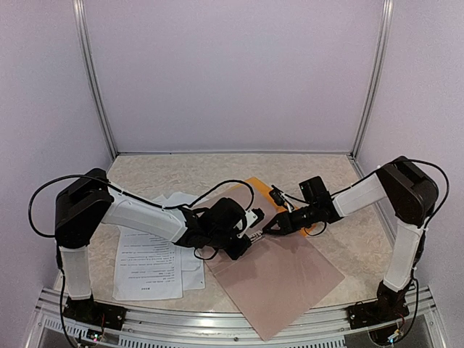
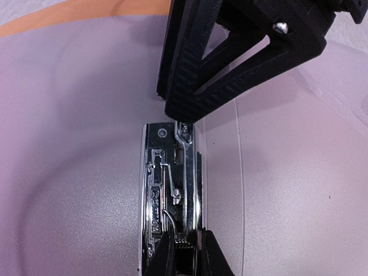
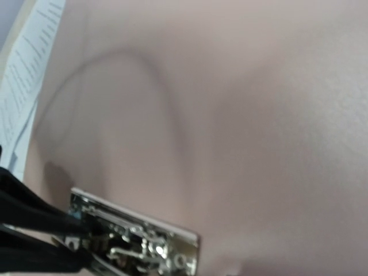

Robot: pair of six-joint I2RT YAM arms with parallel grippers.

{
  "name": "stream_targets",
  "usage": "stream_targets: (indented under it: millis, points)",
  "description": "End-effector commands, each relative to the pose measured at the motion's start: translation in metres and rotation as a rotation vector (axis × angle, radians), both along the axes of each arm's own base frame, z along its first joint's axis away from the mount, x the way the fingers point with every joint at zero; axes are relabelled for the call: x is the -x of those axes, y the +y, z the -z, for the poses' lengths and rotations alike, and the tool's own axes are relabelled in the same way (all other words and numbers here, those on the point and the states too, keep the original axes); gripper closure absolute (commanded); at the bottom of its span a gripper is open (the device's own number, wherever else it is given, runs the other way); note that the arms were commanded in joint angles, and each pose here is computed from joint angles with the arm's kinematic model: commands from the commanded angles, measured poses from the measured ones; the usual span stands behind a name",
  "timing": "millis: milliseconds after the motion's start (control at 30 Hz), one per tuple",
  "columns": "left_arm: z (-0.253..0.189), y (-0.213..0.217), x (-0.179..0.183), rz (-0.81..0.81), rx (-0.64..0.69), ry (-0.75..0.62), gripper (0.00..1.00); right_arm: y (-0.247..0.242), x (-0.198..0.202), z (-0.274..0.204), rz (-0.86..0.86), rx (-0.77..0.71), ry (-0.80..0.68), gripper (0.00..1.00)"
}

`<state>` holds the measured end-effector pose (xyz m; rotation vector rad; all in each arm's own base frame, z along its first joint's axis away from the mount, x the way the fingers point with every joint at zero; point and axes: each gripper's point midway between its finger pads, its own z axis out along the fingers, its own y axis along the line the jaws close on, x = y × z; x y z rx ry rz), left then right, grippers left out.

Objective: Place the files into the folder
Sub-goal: Open the spring clip on the folder at the center of the board.

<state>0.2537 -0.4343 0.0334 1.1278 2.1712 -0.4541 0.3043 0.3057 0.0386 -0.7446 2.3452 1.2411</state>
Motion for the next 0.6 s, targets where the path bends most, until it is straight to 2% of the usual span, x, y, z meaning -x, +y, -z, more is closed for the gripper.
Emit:
stream_targets:
  millis: [0,400,567]
  points:
    - [0.057,0.04,0.025,-0.013,-0.205,0.13,0.92,-0.001,0.01,0.019,0.002,-0.025,0.1,0.71]
    - [0.057,0.041,0.023,-0.024,-0.209,0.123,0.92,-0.002,0.019,0.026,-0.007,-0.033,0.137,0.76]
    - [0.058,0.041,0.022,-0.026,-0.211,0.121,0.92,-0.003,0.021,0.026,-0.011,-0.038,0.141,0.82]
